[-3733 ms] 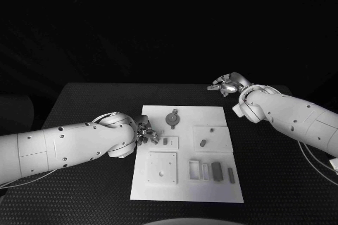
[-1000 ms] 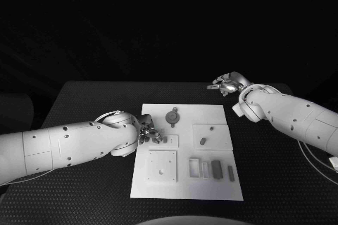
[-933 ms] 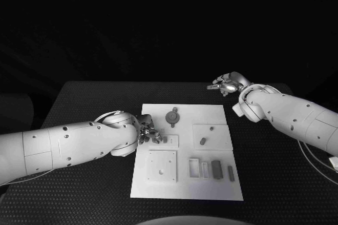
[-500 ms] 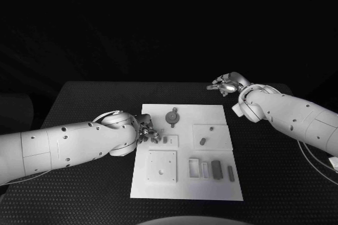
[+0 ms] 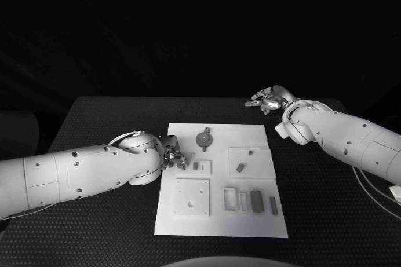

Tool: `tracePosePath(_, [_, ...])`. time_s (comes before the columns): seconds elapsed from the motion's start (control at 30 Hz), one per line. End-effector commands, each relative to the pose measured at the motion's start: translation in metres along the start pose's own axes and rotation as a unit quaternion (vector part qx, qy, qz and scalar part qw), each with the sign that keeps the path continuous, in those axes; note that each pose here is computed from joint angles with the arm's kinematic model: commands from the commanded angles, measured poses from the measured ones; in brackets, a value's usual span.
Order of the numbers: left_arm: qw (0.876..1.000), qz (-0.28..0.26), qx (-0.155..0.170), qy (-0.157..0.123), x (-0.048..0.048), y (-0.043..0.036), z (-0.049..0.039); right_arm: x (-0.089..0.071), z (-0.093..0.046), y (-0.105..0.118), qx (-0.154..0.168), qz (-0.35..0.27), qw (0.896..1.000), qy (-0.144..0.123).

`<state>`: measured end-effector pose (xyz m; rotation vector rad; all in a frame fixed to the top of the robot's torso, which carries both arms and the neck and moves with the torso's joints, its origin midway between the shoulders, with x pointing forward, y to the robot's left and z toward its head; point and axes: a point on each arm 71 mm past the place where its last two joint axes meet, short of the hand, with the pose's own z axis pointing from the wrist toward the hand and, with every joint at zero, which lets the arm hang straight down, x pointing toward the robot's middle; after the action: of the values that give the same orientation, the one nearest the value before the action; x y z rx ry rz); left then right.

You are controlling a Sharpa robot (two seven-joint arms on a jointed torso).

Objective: Assemble the parts on the task board

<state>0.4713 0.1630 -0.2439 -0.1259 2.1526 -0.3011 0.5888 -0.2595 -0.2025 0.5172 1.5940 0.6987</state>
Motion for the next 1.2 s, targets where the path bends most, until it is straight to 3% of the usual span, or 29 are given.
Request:
tracePosePath(0.03, [1.000, 0.010, 0.000, 0.005, 0.0027, 0.0003, 0.0004, 0.002, 0.000, 0.001, -0.005, 0.001, 1.000, 0.007])
tracePosePath(0.33, [1.000, 0.006, 0.012, -0.005, 0.0034, -0.0041, -0.0019, 0.002, 0.000, 0.001, -0.006, 0.001, 1.000, 0.008])
tracePosePath(0.77, [1.000, -0.012, 0.014, -0.017, 0.0037, 0.0054, -0.0101, 0.001, -0.001, -0.001, -0.004, 0.000, 1.000, 0.007])
tracePosePath(1.2, [0.998, -0.023, 0.031, -0.059, -0.0027, 0.0049, -0.0113, 0.001, -0.001, -0.001, -0.004, 0.000, 1.000, 0.007])
